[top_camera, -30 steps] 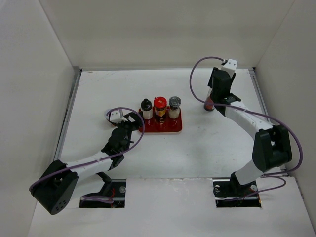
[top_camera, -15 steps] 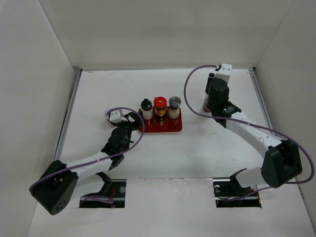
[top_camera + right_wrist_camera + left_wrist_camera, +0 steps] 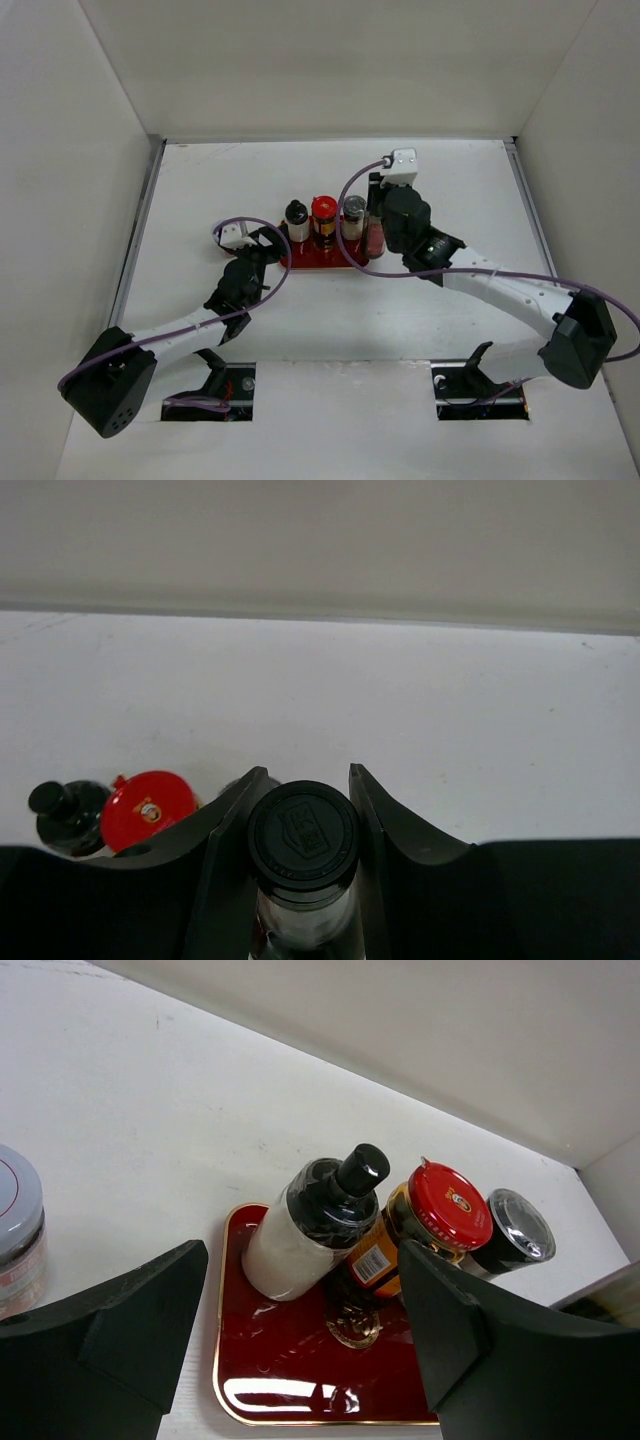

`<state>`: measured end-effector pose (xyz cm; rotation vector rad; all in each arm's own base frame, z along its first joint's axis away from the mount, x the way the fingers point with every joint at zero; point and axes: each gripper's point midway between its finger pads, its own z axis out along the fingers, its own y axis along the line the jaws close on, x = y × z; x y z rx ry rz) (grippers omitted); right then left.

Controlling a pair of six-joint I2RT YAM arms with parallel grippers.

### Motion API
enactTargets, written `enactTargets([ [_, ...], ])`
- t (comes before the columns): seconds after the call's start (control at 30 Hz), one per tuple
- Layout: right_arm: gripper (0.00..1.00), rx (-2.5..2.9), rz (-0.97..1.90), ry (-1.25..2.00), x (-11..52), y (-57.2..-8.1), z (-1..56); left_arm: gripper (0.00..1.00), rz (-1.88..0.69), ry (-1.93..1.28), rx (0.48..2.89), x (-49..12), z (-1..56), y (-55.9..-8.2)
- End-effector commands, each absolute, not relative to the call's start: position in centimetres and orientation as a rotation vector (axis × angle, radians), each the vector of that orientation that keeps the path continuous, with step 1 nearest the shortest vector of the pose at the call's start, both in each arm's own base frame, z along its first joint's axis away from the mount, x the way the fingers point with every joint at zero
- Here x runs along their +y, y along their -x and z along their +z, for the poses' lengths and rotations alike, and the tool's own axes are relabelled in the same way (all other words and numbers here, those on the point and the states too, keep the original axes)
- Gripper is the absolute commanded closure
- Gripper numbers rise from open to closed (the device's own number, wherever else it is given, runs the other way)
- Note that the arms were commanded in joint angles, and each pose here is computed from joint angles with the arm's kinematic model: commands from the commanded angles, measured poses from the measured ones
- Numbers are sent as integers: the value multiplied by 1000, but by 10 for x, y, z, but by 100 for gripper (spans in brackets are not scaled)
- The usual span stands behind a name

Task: Organize the condiment bottles

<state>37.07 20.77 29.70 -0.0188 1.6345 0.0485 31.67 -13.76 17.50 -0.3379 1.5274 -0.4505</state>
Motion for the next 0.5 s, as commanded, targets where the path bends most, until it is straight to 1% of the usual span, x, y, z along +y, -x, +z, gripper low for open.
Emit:
enactTargets([
  [0.0,75,1498,231,-29,238,-368,356,24,-482,362,1482,-135,186,-315],
  [0.23,75,1478,349,29,287,-369,357,24,-475,369,1477,-132,187,-316],
  [0.47,74,1517,351,77,310,-373,323,24,-453,381,1483,-127,184,-317],
])
